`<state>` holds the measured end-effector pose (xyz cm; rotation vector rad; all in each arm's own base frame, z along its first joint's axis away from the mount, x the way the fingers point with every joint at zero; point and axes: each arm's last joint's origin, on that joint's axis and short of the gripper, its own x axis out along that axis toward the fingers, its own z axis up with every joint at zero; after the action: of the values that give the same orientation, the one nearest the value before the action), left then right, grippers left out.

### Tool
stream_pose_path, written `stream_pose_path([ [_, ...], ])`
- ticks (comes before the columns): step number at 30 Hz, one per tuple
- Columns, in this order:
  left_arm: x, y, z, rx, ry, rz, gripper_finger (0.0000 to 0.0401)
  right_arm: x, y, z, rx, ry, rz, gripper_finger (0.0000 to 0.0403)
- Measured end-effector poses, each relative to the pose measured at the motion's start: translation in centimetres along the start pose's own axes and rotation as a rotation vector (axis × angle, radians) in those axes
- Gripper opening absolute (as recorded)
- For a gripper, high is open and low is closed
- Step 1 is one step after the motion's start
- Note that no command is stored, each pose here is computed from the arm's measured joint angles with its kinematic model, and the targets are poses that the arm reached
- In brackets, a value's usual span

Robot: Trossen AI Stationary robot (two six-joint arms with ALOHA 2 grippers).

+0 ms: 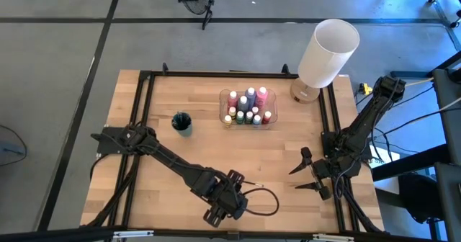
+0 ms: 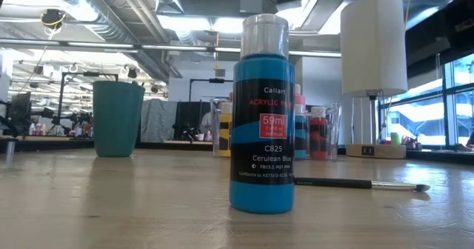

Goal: Pick & Place Paint Supplies
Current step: Put the blue paint bottle into the transparent bin

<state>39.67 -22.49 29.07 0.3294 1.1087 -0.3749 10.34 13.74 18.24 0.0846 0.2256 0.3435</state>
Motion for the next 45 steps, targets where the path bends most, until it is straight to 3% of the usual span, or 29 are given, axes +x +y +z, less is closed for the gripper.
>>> stream_pose_path([
  [36,0.3,1.3,0.0,0.050,0.007,0.009,0.0265,0.0,0.0,-0.1,-0.010,0.009,0.000,0.0252],
  [45,2.1,2.3,0.1,0.071,0.025,-0.039,0.0265,0.0,0.0,-0.1,-0.010,0.009,-0.001,0.0252],
])
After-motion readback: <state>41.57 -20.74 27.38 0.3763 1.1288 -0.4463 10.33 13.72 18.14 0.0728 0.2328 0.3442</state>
